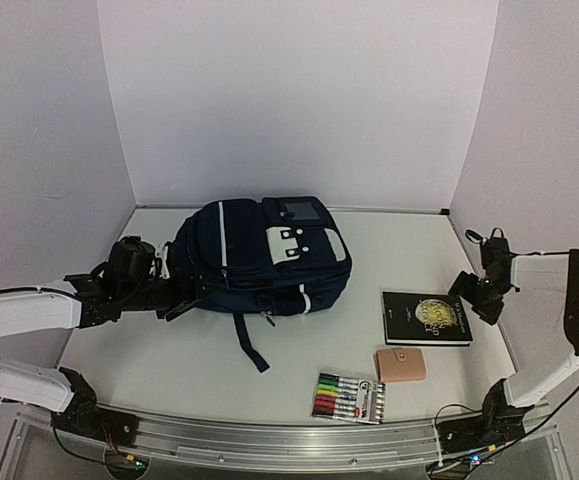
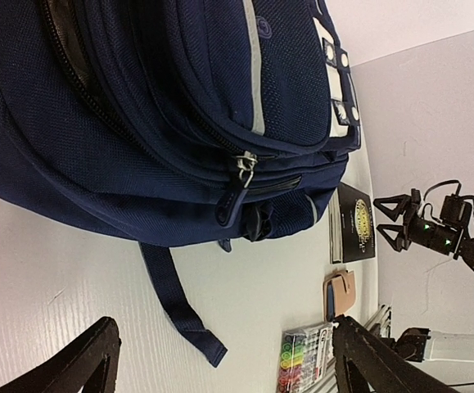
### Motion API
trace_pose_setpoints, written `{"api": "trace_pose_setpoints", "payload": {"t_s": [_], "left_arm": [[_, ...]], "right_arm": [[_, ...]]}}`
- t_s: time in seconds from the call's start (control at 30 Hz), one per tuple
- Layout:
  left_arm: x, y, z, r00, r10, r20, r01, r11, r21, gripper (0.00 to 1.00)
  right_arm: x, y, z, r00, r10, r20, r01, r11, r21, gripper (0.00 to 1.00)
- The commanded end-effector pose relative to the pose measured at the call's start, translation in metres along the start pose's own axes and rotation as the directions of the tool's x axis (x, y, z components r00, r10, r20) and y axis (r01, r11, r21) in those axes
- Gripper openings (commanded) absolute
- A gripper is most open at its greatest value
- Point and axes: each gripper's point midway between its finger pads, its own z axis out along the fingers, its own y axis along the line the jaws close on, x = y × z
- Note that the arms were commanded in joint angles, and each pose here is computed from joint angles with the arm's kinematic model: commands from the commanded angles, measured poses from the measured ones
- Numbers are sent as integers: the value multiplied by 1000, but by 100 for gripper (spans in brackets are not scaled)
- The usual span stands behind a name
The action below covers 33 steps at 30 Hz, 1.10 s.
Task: Pack the student bag
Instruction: Move the book to the center of the board.
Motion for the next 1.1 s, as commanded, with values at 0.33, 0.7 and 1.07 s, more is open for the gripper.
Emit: {"api": "trace_pose_setpoints", "payload": {"t_s": [0.33,0.7,1.07], "left_arm": [[2,-23,9,998,42,-43,-39,996,75,88],[25,-51,39,990,80,-113,-64,988,140,82],[49,-77,95,977,99,-189,-55,973,225,79]], "right_arm": [[43,60,1,982,-146,-122,101,943,-318,81],[108,142,-6,905,-407,-122,323,845,-426,72],[165,224,-22,826,-559,-80,425,709,-563,69]]}}
